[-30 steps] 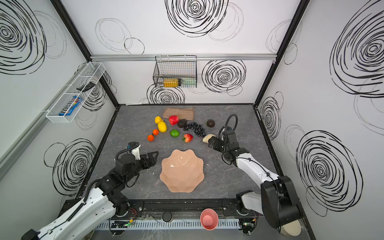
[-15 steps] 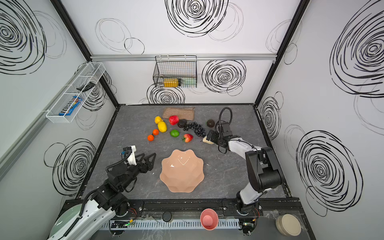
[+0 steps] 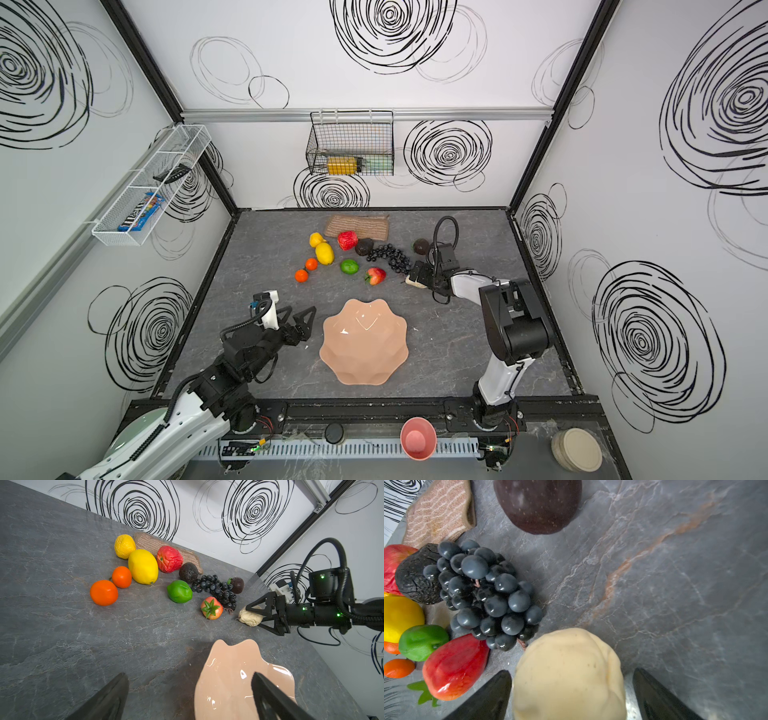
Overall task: Place and organize the fake fruits in the fruit bowl
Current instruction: 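Grasp the cream pear with the right gripper while the left gripper draws back, then carry the pear with the right gripper toward the left gripper and hand it over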
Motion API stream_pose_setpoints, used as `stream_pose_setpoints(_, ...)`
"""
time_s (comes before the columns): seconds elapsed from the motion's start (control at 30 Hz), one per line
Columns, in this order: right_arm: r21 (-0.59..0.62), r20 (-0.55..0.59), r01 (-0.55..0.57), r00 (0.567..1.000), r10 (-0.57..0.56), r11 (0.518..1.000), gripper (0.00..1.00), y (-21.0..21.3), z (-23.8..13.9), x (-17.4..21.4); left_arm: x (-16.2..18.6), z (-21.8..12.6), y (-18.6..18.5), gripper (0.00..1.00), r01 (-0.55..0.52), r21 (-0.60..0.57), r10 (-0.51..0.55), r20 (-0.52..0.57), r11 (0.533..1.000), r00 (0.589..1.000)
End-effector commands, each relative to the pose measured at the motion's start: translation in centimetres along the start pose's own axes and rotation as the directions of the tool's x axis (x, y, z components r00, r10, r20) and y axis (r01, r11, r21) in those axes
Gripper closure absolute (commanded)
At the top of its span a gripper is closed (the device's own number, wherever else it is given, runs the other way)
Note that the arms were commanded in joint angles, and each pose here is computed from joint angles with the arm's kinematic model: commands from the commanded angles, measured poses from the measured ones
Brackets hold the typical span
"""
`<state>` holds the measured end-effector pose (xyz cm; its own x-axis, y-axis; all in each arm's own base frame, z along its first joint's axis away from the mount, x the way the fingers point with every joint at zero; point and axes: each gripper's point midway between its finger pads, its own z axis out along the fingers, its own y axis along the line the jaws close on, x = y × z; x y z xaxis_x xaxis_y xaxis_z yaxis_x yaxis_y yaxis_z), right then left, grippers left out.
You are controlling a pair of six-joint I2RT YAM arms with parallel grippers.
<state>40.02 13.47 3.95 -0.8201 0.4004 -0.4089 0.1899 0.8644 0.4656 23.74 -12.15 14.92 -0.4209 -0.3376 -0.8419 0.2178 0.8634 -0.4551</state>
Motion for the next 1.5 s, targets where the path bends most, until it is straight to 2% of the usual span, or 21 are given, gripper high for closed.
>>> stream_pose_setpoints(0.0,-0.031,0.002,0.005,1.000,-0.004,1.000,0.10,0.6,-0.1,-0.3,-0.9,0.3,-0.2,0.04,-0.015,0.004,0.015,0.054,1.000,0.998)
stream_pose_setpoints(0.2,-0.044,-0.002,0.010,1.000,-0.010,0.999,0.20,0.3,-0.4,0.2,-0.5,0.7,-0.3,0.04,-0.021,0.014,0.020,0.043,1.000,0.999)
stream_pose_setpoints(0.37,-0.065,0.011,0.013,1.000,-0.012,0.998,0.22,1.0,-1.8,-0.2,-0.1,1.0,-0.6,0.04,-0.016,0.035,0.015,0.028,0.999,0.999)
stream_pose_setpoints(0.47,-0.098,0.004,0.020,1.000,-0.019,0.995,0.23,2.1,-3.3,-0.5,-0.9,1.0,0.0,0.04,0.068,-0.027,-0.067,0.011,0.997,0.998)
stream_pose_setpoints(0.6,-0.157,-0.016,0.025,0.999,-0.028,0.987,0.23,3.6,-5.6,-0.3,-2.1,1.6,-2.7,0.04,0.202,0.064,-0.199,-0.051,0.977,0.979)
stream_pose_setpoints(0.7,-0.235,-0.038,0.008,0.999,-0.017,0.972,0.23,5.0,-7.8,0.5,-2.7,2.4,-6.6,0.04,0.221,0.194,-0.199,-0.130,0.956,0.971)
stream_pose_setpoints(0.8,-0.317,-0.064,-0.014,0.998,-0.007,0.948,0.23,6.4,-10.0,1.8,-2.8,3.1,-10.5,0.04,0.153,0.294,-0.099,-0.191,0.943,0.976)
stream_pose_setpoints(0.9,-0.382,-0.097,-0.026,0.995,-0.012,0.924,0.23,7.9,-11.8,3.3,-2.6,3.1,-14.1,0.04,0.029,0.407,0.057,-0.198,0.913,0.979)
stream_pose_setpoints(0.97,-0.415,-0.116,-0.022,0.993,-0.029,0.910,0.24,8.8,-13.0,4.1,-2.6,2.6,-16.3,0.04,-0.073,0.486,0.167,-0.153,0.871,0.974)
stream_pose_setpoints(1.07,-0.465,-0.125,-0.009,0.991,-0.055,0.885,0.24,10.2,-14.7,4.7,-2.8,1.8,-18.1,0.04,-0.202,0.544,0.275,-0.056,0.815,0.960)
stream_pose_setpoints(1.17,-0.514,-0.147,-0.007,0.986,-0.080,0.858,0.25,11.6,-16.2,5.5,-3.2,1.6,-18.7,0.03,-0.252,0.561,0.299,0.009,0.789,0.954)
stream_pose_setpoints(1.33,-0.567,-0.193,0.005,0.971,-0.139,0.823,0.25,14.1,-17.6,7.8,-3.7,2.6,-19.6,0.03,-0.291,0.523,0.310,0.053,0.801,0.949)
stream_pose_setpoints(1.47,-0.590,-0.222,0.006,0.960,-0.170,0.807,0.26,15.0,-17.8,9.5,-3.7,3.2,-20.5,0.03,-0.299,0.534,0.313,0.067,0.791,0.947)
